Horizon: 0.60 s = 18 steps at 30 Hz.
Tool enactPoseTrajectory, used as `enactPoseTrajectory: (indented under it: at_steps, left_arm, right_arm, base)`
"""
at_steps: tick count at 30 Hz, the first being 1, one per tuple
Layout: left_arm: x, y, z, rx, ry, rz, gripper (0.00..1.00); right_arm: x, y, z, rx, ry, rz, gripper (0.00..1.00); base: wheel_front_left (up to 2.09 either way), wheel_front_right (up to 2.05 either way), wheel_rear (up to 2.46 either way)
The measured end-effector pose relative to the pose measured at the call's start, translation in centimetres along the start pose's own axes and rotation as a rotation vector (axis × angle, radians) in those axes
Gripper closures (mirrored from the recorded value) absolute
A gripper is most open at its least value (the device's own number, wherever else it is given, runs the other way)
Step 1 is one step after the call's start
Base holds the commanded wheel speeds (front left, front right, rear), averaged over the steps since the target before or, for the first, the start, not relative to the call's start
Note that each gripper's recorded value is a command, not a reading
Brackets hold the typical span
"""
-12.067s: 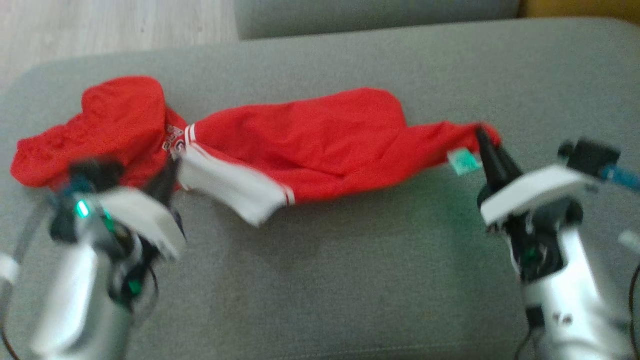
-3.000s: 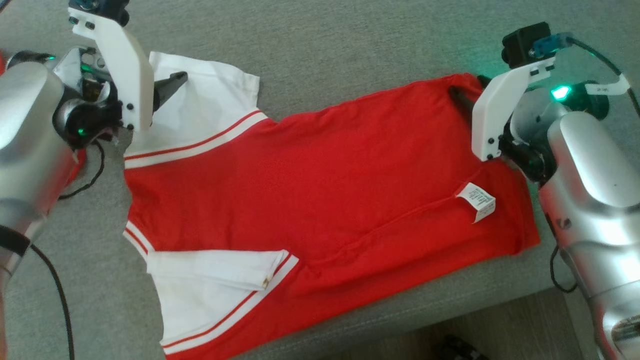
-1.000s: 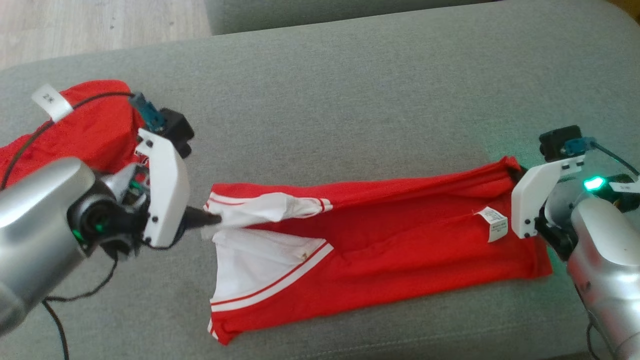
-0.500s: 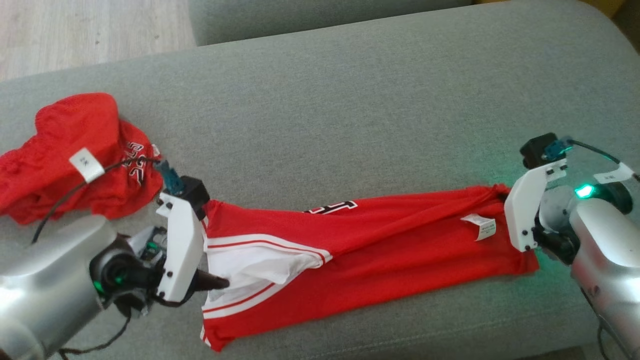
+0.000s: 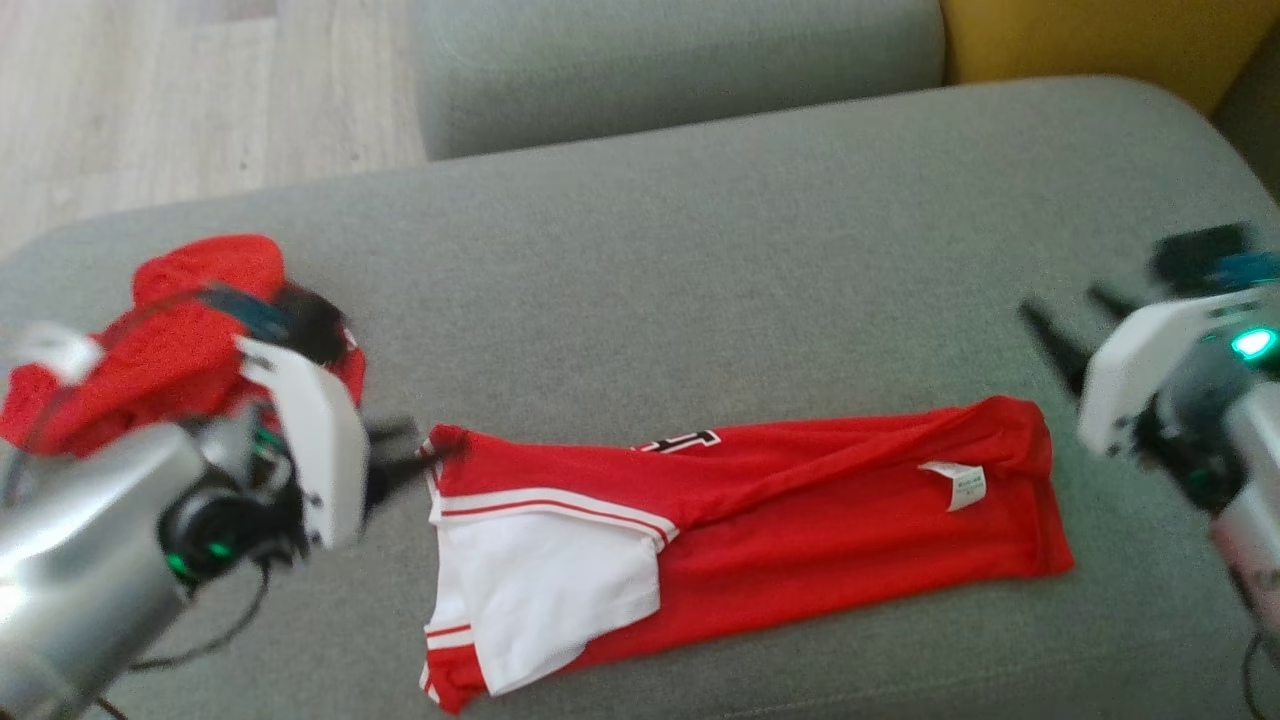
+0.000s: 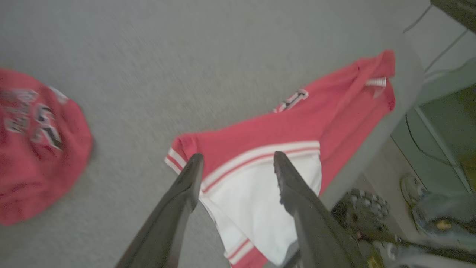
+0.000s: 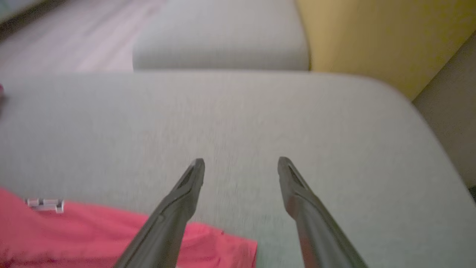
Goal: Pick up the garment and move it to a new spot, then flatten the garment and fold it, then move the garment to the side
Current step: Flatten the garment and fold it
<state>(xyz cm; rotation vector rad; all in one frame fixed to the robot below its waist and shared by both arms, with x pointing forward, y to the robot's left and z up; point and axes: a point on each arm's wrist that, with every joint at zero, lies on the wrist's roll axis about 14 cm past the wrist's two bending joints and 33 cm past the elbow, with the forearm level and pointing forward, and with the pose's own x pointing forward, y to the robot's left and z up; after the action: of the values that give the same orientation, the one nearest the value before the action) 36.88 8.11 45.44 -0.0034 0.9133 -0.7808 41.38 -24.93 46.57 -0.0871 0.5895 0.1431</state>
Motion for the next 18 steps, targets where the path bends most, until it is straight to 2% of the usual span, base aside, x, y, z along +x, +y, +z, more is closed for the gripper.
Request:
enactPoseTrajectory:
  at_steps: [4, 7, 10, 13, 15, 18]
  left_arm:
    - [-3.3, 2.4, 4.7, 0.005, -0.329, 0.149, 0.0]
    - [-5.9, 4.3, 5.5, -0.001, -0.539, 0.279, 0.0]
    - [-8.5, 5.6, 5.4, -0.048, -0.72, 0.394, 0.0]
    - [-10.7, 6.9, 4.3, -0.103, -0.806, 0.503, 0.0]
    - [-12.0, 7.0, 4.2, -0.116, -0.859, 0.554, 0.0]
    - [-14.5, 6.1, 5.2, -0.117, -1.036, 0.638, 0.0]
  right_arm:
    - [-2.3, -2.6, 5.9, 0.074, -0.327, -0.084, 0.0]
    - [-3.6, -1.8, 8.1, 0.144, -0.503, -0.098, 0.0]
    - [-3.7, 0.3, 6.6, 0.176, -0.546, -0.089, 0.0]
    - [-4.0, 1.5, 4.8, 0.198, -0.562, -0.093, 0.0]
    - [-4.3, 1.9, 3.7, 0.199, -0.566, -0.105, 0.0]
    - [-4.7, 2.1, 1.2, 0.2, -0.534, -0.136, 0.0]
  base:
    - [0.0, 0.0, 0.0]
    - [0.0, 0.0, 0.0]
    - [0.0, 0.0, 0.0]
    - [0.0, 0.0, 0.0]
    - [0.0, 0.0, 0.0]
    - [0.0, 0.0, 0.0]
